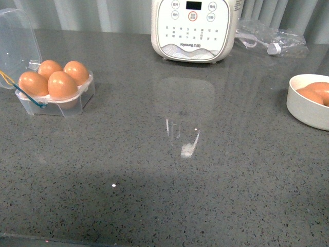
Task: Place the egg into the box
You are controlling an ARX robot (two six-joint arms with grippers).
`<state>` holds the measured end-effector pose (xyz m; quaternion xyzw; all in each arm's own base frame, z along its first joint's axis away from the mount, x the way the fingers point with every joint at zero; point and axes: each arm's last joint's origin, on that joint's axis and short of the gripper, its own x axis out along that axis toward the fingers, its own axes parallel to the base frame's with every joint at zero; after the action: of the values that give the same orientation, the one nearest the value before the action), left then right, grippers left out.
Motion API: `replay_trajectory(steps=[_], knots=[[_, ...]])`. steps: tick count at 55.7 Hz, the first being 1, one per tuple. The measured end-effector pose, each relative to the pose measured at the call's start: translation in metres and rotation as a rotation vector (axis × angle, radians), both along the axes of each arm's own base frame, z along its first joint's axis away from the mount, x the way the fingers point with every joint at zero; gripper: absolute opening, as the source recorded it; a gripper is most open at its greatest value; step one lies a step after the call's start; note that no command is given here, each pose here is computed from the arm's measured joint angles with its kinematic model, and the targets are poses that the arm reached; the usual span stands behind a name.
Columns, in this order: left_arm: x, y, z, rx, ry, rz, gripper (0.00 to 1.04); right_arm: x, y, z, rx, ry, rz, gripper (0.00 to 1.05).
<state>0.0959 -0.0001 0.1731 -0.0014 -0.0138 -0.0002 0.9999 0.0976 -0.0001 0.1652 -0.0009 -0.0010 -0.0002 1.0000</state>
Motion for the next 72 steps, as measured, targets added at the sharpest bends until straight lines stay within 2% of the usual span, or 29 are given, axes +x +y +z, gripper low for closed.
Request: replay_trajectory(steps=[20,24,44,46,50,53,72], knots=[[0.0,0.0,0.0,0.0,0.0,0.0,0.98,0.0,0.0,0.0,0.002,0.0,0.0,0.99],[0.0,0.0,0.0,0.0,0.0,0.0,0.98,0.0,0.0,0.0,0.001,0.0,0.0,0.97],[0.0,0.0,0.0,-0.002,0.003,0.004,0.98,0.0,0.0,0.0,0.001,0.0,0.0,0.97],[0.001,0.0,-0.002,-0.014,0.076,0.038,0.98,0.0,0.0,0.0,0.001,0.0,0.0,0.97],[0.002,-0.001,-0.004,0.002,0.388,0.14,0.98,0.0,0.0,0.0,0.001,0.0,0.0,0.97],[0.003,-0.002,-0.008,0.015,0.47,0.139,0.98,0.0,0.0,0.0,0.001,0.0,0.0,0.97],[0.028,0.005,0.023,-0.036,0.338,0.132,0.98,0.0,0.0,0.0,0.001,0.0,0.0,0.97]])
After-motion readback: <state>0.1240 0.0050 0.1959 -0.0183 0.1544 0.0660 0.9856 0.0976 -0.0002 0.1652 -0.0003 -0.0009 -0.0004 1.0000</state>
